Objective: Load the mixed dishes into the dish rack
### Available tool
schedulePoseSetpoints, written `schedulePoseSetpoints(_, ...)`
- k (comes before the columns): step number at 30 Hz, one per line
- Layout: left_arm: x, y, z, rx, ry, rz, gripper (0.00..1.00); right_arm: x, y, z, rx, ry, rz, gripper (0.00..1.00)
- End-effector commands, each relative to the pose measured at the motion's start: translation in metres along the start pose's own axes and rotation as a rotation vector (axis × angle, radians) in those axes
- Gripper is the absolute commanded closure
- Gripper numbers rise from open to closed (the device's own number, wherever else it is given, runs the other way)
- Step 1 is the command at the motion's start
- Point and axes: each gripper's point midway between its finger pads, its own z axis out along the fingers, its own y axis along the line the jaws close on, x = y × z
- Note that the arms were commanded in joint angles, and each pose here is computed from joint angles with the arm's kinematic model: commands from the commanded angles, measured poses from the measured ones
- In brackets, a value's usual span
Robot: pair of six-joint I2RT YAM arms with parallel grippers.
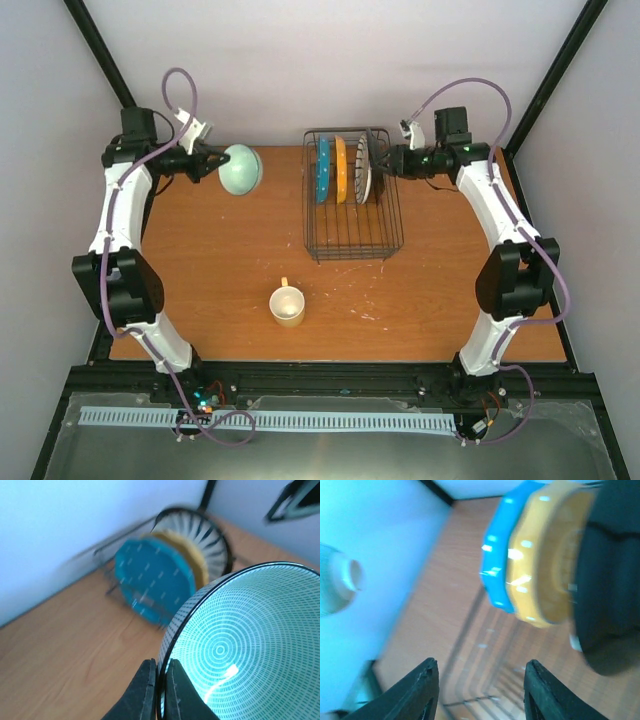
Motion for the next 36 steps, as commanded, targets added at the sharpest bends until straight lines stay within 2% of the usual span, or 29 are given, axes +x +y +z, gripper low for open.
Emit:
schedulePoseSetpoints(1,-0.072,-0.042,-0.006,0.304,-0.297,0.004,0.99,-0.018,0.071,-0.013,-0.549,0.014,0.073,0.52)
schedulePoseSetpoints(5,-0.099,-0.067,-0.001,0.468,-0.389,0.038,1.0,-0.023,0.088,-0.018,-0.701,0.042,0.098,0.47)
schedulePoseSetpoints(6,-0.109,-0.073,0.0,0.492,-0.418,0.09,0.99,-0.023,0.091,-0.018,-0.722,0.056,0.111,0.46)
schedulePoseSetpoints(12,-0.134,-0.095,0.022,0.624,-0.427,0.132,0.99,-0.019,0.116,-0.006,-0.814,0.141,0.136,0.32)
schedulePoseSetpoints(16,-0.141,-0.1,0.029,0.663,-0.443,0.158,0.99,-0.009,0.133,0.004,-0.852,0.203,0.171,0.28)
schedulePoseSetpoints(18,-0.142,-0.102,0.032,0.68,-0.446,0.133,0.99,-0.01,0.138,0.004,-0.869,0.193,0.158,0.26)
schedulePoseSetpoints(22,-0.146,-0.103,0.033,0.687,-0.504,0.139,0.99,-0.016,0.141,0.003,-0.911,0.165,0.189,0.25)
schedulePoseSetpoints(25,-0.152,-0.105,0.032,0.698,-0.548,0.136,0.99,-0.027,0.146,-0.005,-1.003,0.095,0.234,0.24)
schedulePoseSetpoints(29,-0.155,-0.116,0.038,0.73,-0.552,0.151,0.99,-0.032,0.144,-0.002,-1.069,0.095,0.288,0.25)
schedulePoseSetpoints(36,-0.157,-0.144,0.056,0.802,-0.532,0.159,0.99,-0.033,0.155,0.002,-1.076,0.107,0.274,0.25)
